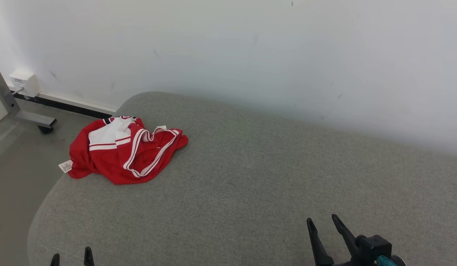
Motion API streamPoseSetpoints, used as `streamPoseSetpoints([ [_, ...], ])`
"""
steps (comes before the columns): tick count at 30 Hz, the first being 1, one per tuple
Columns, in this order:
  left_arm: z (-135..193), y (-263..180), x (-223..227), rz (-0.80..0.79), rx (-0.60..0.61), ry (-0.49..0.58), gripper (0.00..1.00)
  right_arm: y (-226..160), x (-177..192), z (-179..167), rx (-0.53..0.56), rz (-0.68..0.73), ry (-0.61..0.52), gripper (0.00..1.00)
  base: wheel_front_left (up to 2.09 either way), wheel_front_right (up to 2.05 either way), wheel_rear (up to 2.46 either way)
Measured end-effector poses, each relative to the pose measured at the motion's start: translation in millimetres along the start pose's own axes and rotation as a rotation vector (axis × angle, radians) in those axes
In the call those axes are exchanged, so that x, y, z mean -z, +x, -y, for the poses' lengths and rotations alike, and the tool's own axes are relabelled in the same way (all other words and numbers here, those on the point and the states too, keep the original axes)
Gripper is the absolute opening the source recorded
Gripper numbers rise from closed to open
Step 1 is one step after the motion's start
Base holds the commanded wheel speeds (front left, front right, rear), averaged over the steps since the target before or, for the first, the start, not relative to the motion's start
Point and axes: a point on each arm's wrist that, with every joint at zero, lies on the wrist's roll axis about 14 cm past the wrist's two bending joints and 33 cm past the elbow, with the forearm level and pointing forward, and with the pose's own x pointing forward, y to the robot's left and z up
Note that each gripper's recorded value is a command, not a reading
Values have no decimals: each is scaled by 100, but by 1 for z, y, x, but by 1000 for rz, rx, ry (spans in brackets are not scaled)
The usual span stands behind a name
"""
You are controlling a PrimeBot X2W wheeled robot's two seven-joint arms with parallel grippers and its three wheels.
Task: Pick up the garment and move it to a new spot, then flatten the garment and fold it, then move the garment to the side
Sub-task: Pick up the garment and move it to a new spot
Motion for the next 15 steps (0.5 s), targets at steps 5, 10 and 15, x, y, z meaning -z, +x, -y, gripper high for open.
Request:
streamPoseSetpoints([
  [5,0,1,3,-13,-2,4,100,-2,4,4,12,-8,8,100,0,0,0],
  [10,2,10,11,-41,6,-9,100,-4,8,8,24,-21,18,100,0,0,0],
  [15,8,43,9,-64,31,-4,100,-1,9,11,24,-29,6,100,0,0,0],
])
